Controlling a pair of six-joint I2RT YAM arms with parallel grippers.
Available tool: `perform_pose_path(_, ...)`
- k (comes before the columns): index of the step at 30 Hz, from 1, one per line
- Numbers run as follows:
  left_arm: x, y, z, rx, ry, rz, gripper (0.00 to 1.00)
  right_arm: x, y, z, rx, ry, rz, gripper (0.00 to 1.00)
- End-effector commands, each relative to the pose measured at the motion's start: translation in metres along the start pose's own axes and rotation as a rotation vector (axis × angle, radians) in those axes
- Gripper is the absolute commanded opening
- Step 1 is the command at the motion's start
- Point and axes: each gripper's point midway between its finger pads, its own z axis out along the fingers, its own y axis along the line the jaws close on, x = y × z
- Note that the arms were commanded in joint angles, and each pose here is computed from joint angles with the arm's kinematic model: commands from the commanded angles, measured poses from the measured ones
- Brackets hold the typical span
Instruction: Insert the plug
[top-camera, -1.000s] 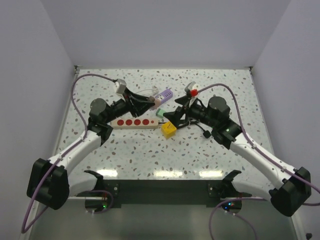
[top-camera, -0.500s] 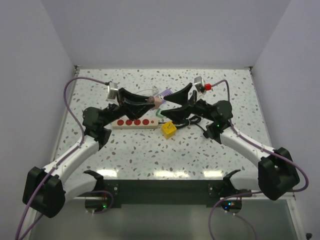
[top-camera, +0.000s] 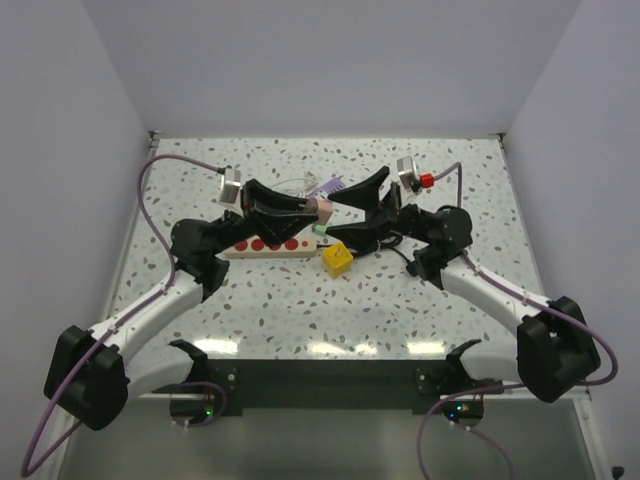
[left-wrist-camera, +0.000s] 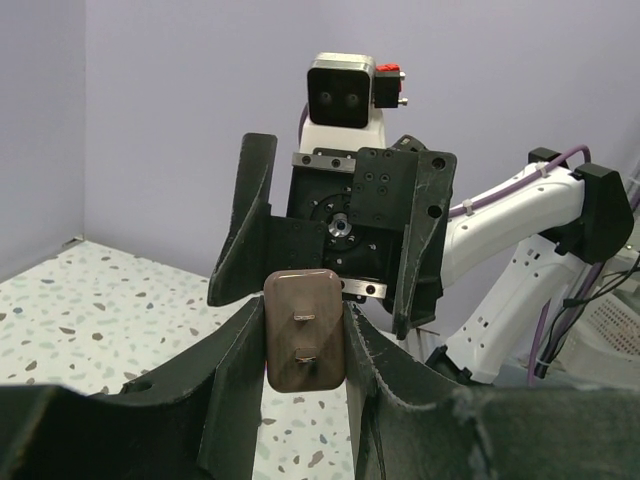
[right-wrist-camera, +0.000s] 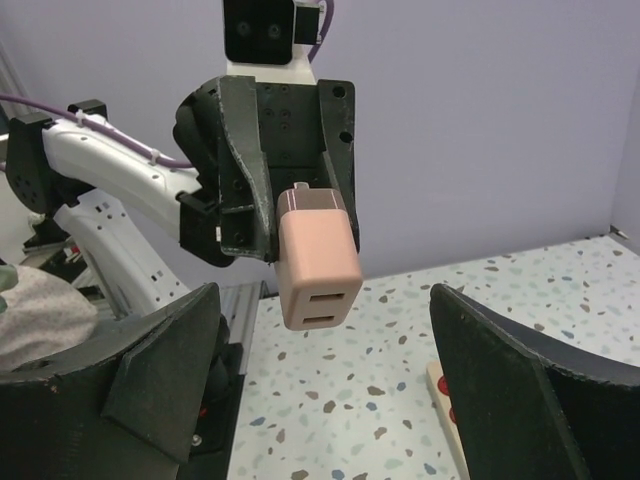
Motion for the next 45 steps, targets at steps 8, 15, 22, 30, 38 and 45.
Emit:
perform_pose_path(8, -0.021, -0.032, 0.022, 0.141, -0.049, 0.042, 0.00, -0.014, 0.020, -0.005, -0.043, -0.026, -0.108, 0.85)
perform_pose_path(15, -0.018, -0.032, 0.026, 0.158, -0.049, 0.039, 0.00, -0.019, 0.031, -0.008, -0.070, -0.048, -0.154, 0.52)
perform_pose_path(22, -0.011, -0.037, 0.027, 0.201, -0.032, 0.012, 0.00, -0.022, 0.030, -0.011, -0.062, -0.075, -0.185, 0.35)
perform_pose_path(30, -0.001, -0.039, 0.030, 0.226, -0.003, -0.013, 0.00, -0.026, 0.030, -0.010, -0.063, -0.110, -0.191, 0.00)
perform_pose_path(38, 0.005, -0.030, 0.035, 0.209, 0.026, -0.012, 0.50, -0.023, 0.026, -0.011, -0.039, -0.108, -0.178, 0.00)
perform_pose_path(45, 0.009, -0.020, 0.036, 0.152, 0.060, 0.019, 0.77, -0.021, 0.012, -0.028, 0.132, -0.056, -0.270, 0.00)
